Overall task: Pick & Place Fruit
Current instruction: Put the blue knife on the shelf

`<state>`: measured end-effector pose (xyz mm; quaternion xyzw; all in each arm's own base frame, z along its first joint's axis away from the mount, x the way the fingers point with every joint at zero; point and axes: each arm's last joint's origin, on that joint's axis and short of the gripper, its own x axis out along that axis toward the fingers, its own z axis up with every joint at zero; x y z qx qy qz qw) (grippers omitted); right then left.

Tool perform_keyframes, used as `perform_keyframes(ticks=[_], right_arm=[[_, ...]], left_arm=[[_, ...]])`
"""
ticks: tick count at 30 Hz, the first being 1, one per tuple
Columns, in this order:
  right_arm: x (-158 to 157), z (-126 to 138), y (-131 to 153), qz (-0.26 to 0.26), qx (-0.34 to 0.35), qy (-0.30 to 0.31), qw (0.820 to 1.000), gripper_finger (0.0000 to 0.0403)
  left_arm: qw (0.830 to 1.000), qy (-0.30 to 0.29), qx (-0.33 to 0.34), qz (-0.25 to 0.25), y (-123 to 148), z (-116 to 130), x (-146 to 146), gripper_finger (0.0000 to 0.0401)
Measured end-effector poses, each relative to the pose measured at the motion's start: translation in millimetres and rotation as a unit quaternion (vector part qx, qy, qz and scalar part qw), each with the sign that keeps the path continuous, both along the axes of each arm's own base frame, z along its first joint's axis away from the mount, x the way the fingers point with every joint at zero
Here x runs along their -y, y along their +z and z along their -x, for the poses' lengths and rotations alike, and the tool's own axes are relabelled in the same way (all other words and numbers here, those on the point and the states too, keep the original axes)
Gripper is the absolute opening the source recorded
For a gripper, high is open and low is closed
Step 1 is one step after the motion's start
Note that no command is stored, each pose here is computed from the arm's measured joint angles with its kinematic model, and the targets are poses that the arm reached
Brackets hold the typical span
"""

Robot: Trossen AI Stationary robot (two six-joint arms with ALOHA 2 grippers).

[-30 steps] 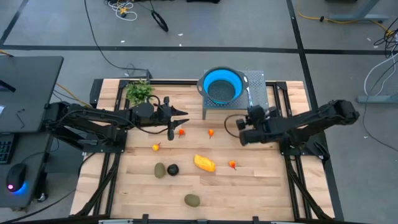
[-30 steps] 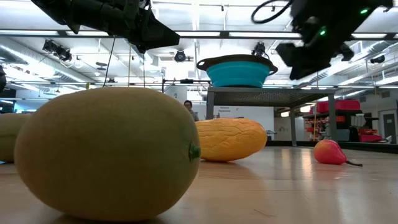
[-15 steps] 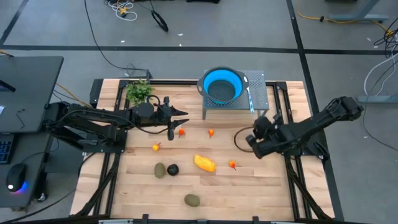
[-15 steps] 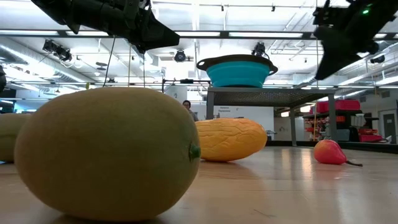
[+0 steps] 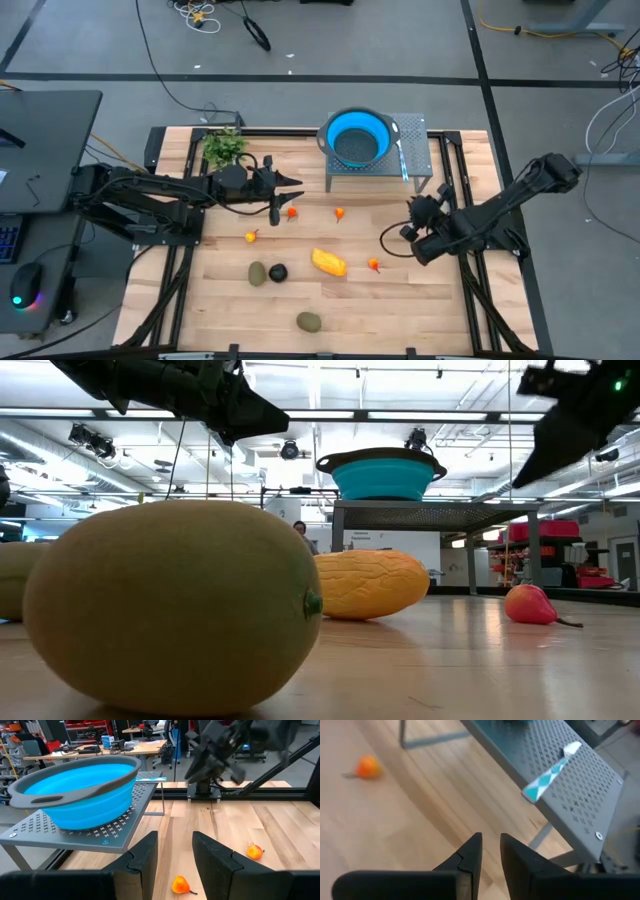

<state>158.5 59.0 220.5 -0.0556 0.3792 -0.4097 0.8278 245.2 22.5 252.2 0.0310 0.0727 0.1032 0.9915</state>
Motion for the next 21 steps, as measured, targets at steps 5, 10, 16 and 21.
perform_keyframes(ticks=[5, 10, 16, 21], right_arm=[[8, 0, -19, 0.015, -0.037, 0.011, 0.999, 0.0078], [10, -8, -19, 0.049, -0.062, 0.055, 0.995, 0.0073], [12, -12, -15, 0.104, -0.077, 0.072, 0.989, 0.005], [14, -14, -15, 0.106, -0.069, 0.063, 0.99, 0.0038]], left_arm=[[1.0, 0.001, 0.0, -0.001, 0, 0, 0, 0.013], [1.0, 0.004, -0.001, -0.005, 0, 0, 0, 0.013], [1.0, 0.004, -0.001, -0.006, 0, 0, 0, 0.013], [1.0, 0.004, -0.001, -0.005, 0, 0, 0, 0.013]])
